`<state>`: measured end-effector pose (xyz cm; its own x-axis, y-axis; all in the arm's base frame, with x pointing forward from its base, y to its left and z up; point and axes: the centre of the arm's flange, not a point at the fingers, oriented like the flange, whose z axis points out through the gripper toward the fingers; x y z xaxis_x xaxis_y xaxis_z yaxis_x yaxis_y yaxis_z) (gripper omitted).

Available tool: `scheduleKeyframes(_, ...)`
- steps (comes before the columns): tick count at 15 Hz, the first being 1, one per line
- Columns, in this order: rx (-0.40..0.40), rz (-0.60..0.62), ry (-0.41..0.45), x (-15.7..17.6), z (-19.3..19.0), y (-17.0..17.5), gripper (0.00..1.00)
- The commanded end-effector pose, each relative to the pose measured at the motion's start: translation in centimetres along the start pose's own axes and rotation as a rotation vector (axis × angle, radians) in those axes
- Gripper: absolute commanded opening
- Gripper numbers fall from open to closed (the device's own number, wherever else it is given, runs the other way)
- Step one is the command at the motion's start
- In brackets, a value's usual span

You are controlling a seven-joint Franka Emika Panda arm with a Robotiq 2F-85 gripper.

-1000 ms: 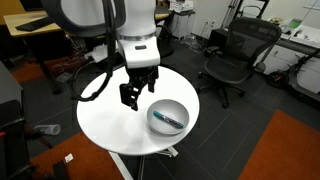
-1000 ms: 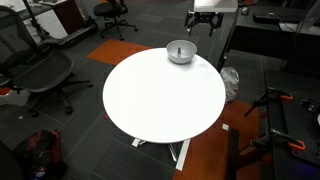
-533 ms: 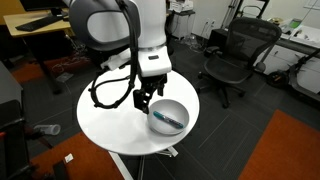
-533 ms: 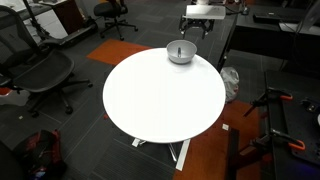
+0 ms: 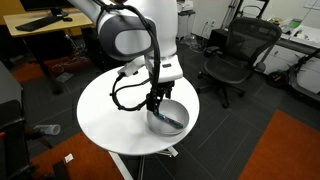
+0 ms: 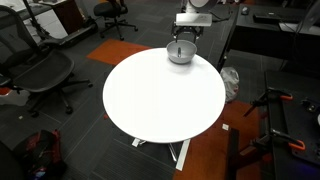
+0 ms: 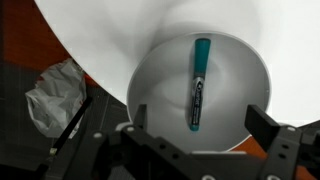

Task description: Remove the marker from the bowl and put it on the table

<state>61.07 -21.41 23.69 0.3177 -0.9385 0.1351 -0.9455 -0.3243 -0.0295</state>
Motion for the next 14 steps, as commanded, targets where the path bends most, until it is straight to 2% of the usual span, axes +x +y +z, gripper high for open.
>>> scheduleKeyframes(1,0.002,-0.002,-0.012,1.1,2.1,-1.9,1.0)
scheduleKeyframes(14,-0.059,0.032,-0.016,3.3,8.1,-3.7,1.0)
